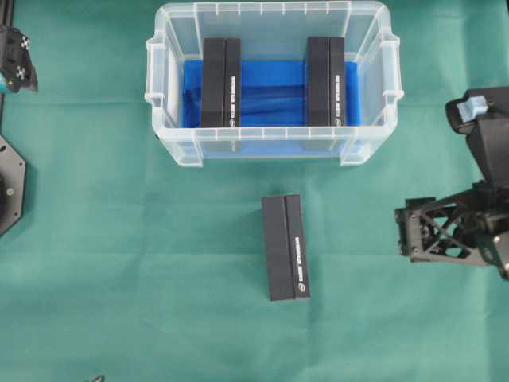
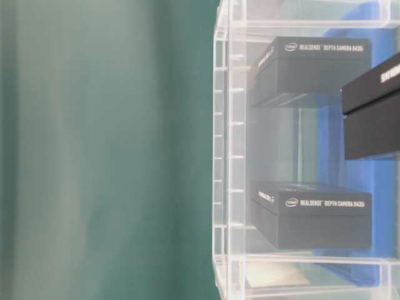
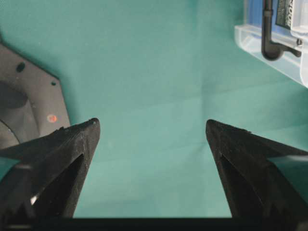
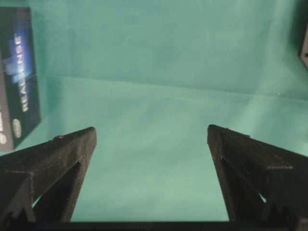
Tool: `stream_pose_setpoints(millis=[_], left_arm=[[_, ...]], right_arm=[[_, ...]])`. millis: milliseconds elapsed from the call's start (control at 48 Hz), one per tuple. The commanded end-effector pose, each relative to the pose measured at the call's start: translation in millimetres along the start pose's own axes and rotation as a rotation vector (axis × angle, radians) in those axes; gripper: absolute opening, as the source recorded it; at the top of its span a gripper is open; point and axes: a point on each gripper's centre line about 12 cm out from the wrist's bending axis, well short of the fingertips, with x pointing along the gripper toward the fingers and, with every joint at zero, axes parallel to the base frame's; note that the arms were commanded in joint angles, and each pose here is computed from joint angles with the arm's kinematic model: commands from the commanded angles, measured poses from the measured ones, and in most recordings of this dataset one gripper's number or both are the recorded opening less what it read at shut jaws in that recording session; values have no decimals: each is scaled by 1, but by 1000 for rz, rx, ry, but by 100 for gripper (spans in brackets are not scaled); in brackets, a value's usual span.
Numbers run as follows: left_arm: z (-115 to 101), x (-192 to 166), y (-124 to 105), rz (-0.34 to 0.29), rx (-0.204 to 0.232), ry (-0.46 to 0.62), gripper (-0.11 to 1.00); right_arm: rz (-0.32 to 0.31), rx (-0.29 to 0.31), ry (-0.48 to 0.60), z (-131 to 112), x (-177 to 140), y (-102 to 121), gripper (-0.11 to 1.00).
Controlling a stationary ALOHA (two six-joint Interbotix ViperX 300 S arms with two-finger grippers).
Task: Take out the box from the case.
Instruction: 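Withdraw the right gripper to the right side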
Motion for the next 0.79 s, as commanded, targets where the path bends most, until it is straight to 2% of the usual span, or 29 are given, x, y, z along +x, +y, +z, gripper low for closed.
stream_pose_setpoints(millis=[0, 312, 521, 771], left_arm=[[1, -3, -2, -13, 3, -6, 96], [2, -3, -4, -26, -1, -13, 96], [2, -3, -5, -37, -33, -18, 96], [3, -3, -5, -35, -36, -19, 96]], right_arm=[[22, 21, 6, 11, -6, -4, 93], [39, 7, -7, 65, 7, -19, 93], [40, -8, -31, 103, 19, -25, 93], [57, -26, -65, 151, 32, -28, 93]])
